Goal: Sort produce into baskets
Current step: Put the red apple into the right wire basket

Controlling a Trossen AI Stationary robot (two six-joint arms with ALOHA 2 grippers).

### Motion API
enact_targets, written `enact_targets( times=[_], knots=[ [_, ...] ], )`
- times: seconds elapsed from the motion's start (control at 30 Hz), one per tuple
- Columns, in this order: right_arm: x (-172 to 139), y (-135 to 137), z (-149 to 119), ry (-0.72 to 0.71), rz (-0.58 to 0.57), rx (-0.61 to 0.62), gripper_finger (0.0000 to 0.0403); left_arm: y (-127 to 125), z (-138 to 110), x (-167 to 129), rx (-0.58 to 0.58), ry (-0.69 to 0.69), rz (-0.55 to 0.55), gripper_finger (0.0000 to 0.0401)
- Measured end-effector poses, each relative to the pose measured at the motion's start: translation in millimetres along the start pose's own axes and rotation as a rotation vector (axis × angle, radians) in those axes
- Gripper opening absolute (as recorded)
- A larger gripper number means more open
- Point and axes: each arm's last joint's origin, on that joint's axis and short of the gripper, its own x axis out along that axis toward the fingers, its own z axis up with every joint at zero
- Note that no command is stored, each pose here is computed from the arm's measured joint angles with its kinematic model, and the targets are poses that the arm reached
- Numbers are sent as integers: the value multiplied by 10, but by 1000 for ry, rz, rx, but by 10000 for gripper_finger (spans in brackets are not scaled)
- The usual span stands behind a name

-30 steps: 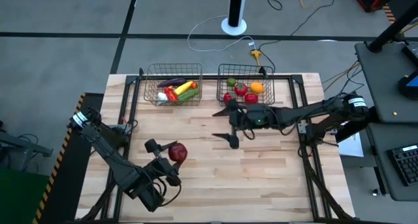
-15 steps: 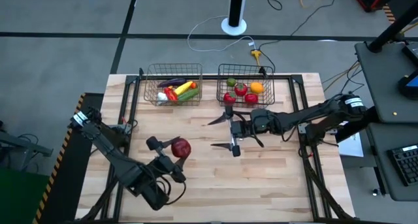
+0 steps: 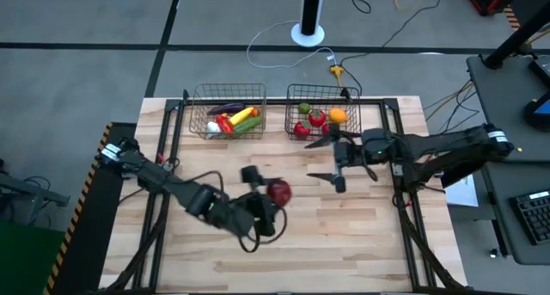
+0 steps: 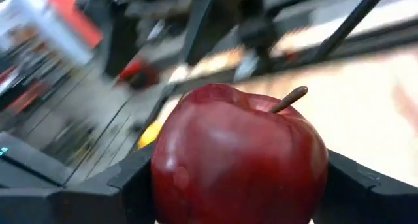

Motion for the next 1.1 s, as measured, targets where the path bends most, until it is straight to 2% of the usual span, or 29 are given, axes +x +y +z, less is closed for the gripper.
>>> enact_targets(
  times=[0.13, 0.23, 0.4, 0.5, 0.57, 0.73, 0.87, 0.97, 1.03, 1.1],
  knots=[
    [-85, 23, -143, 0, 2, 14, 364, 7, -57, 177, -7, -140, -112, 273],
    [-69, 52, -297, -18, 2, 30, 364, 18, -188, 223, -49, -171, -119, 273],
    [62, 139, -536, -122, 44, 53, 364, 45, -361, 165, -138, -245, -126, 273],
    [137, 190, -587, -221, 67, 76, 364, 86, -458, 66, -200, -311, -148, 273],
    [190, 234, -615, -262, 86, 67, 364, 116, -542, 18, -258, -345, -198, 273],
    [377, 453, -673, -265, 150, -60, 364, 216, -618, -94, -502, -480, -265, 276],
    [522, 623, -541, -267, 70, -214, 364, 257, -714, -140, -656, -502, -298, 276],
    [603, 754, -404, -271, 14, -360, 364, 350, -753, -195, -858, -503, -345, 276],
    [625, 824, -316, -276, -39, -458, 364, 442, -751, -254, -961, -519, -425, 276],
    [664, 885, -224, -275, -96, -553, 364, 492, -794, -324, -1012, -507, -503, 276]
  ],
)
